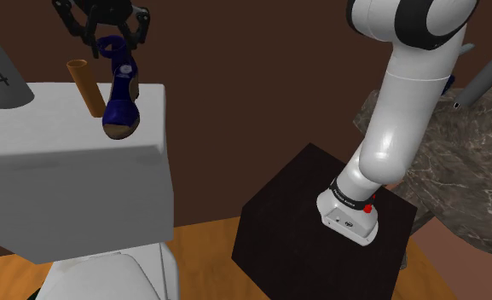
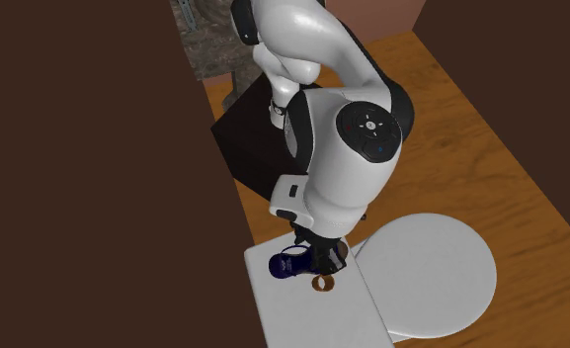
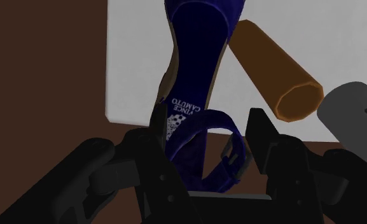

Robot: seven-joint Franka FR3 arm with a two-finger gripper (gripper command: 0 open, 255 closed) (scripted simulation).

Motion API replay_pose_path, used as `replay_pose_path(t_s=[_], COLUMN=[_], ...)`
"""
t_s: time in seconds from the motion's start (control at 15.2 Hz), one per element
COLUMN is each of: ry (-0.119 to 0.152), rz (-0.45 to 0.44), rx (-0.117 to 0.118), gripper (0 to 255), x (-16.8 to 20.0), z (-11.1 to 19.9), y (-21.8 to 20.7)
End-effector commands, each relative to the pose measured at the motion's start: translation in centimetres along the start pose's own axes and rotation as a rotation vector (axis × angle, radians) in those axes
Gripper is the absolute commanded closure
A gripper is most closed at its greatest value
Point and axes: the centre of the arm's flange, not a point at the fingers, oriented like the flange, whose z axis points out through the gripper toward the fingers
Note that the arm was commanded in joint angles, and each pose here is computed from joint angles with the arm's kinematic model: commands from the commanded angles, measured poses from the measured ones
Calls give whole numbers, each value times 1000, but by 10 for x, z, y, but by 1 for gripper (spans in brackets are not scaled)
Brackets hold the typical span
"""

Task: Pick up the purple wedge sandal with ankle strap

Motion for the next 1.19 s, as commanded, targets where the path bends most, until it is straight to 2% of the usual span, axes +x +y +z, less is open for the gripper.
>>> replay_pose_path(t_s=[0.0,0.99,1.12], ry=[-1,-1,-1], rz=[0,0,0], rx=[-1,-1,-1], gripper=[255,255,255], x=[0,17,18], z=[1,-75,-76], y=[0,-12,-12])
